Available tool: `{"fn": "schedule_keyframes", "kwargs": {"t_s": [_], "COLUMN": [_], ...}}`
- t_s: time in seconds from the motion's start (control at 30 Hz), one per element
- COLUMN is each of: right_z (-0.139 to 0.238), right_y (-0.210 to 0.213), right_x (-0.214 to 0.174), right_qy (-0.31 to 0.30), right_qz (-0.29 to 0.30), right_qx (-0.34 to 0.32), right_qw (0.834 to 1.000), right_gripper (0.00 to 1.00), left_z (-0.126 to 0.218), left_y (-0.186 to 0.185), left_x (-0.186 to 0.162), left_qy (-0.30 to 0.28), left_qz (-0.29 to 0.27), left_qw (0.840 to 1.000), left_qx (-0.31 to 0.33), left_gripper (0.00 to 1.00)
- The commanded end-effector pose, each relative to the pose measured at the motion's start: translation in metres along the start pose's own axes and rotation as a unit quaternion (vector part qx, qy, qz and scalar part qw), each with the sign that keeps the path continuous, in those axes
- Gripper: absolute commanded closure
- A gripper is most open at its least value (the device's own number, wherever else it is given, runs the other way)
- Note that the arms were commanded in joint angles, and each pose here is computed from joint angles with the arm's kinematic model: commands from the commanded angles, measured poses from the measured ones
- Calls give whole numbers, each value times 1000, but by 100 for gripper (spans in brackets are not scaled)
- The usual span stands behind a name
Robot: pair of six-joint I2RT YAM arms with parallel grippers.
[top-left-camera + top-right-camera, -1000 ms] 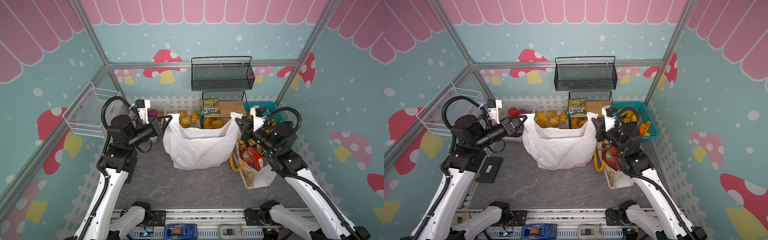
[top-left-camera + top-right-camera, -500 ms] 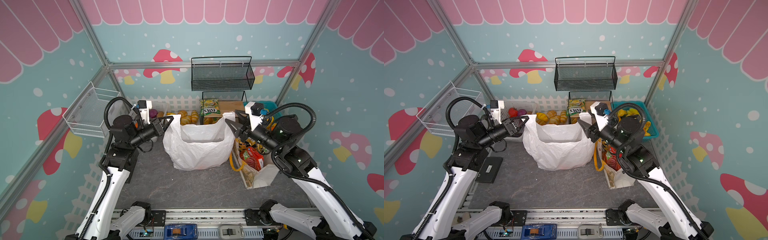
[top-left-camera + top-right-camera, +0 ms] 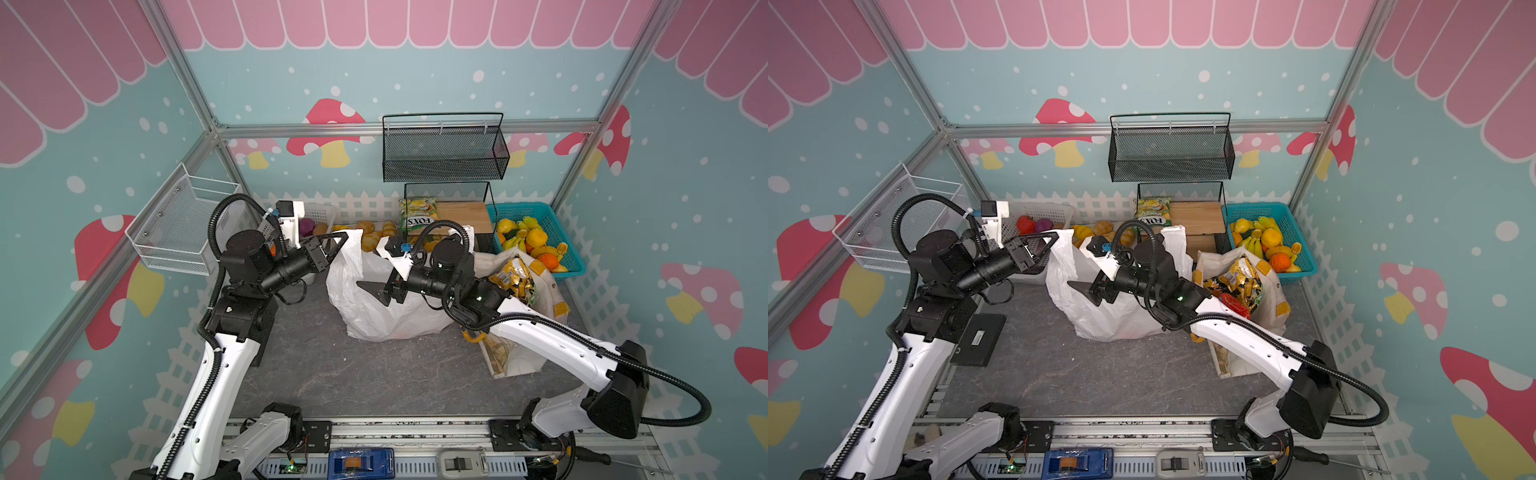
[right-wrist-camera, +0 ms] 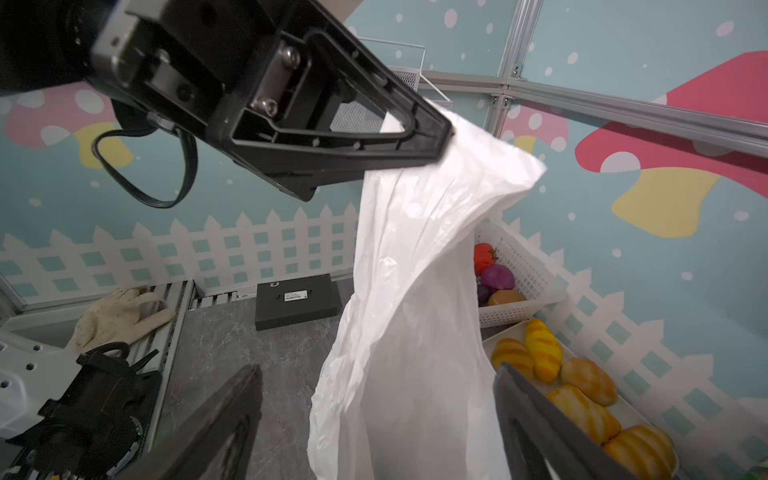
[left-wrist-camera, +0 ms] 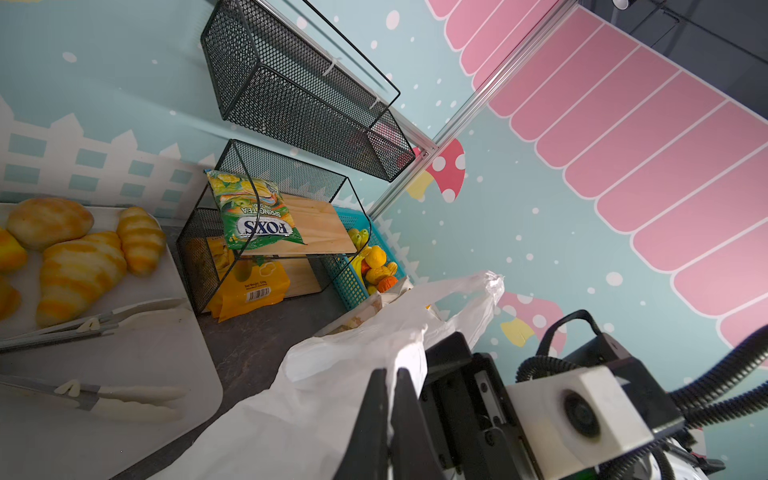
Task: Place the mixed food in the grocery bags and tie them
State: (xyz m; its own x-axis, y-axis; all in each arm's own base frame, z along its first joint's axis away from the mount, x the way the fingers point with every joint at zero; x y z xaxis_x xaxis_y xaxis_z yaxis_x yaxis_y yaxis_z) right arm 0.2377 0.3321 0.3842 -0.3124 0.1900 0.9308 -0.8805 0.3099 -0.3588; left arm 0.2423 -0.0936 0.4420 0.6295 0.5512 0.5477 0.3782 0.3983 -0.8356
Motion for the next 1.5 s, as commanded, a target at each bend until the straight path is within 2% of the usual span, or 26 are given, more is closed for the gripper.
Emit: {"fn": "schedule_keyframes", "kwargs": {"t_s": [0.0, 0.17, 0.27, 0.4, 0.5, 0.57, 0.63, 0.7, 0.87, 0.97, 1.07, 1.2, 1.47], "right_z": [-11, -35, -40, -37, -30, -18, -7, 4, 22, 25, 25, 27, 28], "right_y": [-9, -19, -24, -17, -6, -2, 1, 0, -4, -2, 0, 3, 5], "right_x": [8, -15, -33, -56, -69, -73, -74, -73, -73, -72, -72, -71, -71], "right_qy": [-52, -39, -42, -51, -39, -32, -34, -32, -18, -19, -22, -26, -31], "right_qz": [16, 22, 11, -3, -6, -4, 0, -1, 1, 0, -3, -3, -4], "right_qx": [-33, -29, -2, 40, 58, 56, 64, 72, 70, 82, 94, 104, 116], "right_qw": [998, 999, 999, 998, 998, 998, 997, 997, 997, 996, 995, 994, 993], "right_gripper": [11, 11, 17, 53, 75, 88, 93, 95, 95, 95, 95, 96, 95], "left_z": [2, 6, 7, 8, 8, 8, 8, 6, 1, 2, 0, -6, -28], "left_y": [-7, -11, -13, -14, -15, -16, -17, -18, -23, -27, -29, -23, -22], "left_x": [-1, -4, -5, -4, -4, -4, -6, -11, -31, -42, -49, -47, -45], "left_qy": [6, 12, 14, 15, 15, 14, 17, 29, 55, 61, 65, 56, 86], "left_qz": [4, 2, 2, 5, 4, -5, -20, -48, -134, -185, -228, -262, -256], "left_qw": [1000, 1000, 1000, 999, 999, 999, 999, 997, 987, 977, 967, 961, 961], "left_qx": [-16, -25, -28, -30, -32, -36, -42, -52, -75, -88, -96, -64, -51], "left_gripper": [100, 100, 100, 100, 100, 100, 100, 97, 65, 49, 38, 32, 29]}}
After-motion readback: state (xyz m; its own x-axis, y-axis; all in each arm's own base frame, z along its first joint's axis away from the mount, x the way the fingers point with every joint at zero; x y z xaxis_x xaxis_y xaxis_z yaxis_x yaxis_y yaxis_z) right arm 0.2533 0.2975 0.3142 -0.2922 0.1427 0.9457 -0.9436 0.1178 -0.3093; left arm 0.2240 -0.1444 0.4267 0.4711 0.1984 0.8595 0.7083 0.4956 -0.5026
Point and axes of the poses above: each gripper's point midway between its finger pads, its own z axis back along the fingers, its own y axis along the line the jaws close on, x = y × z, the point moved 8 cm from there along z, back along the fingers, and after that the axes turned 15 degrees about z, right-handed, at the moved point
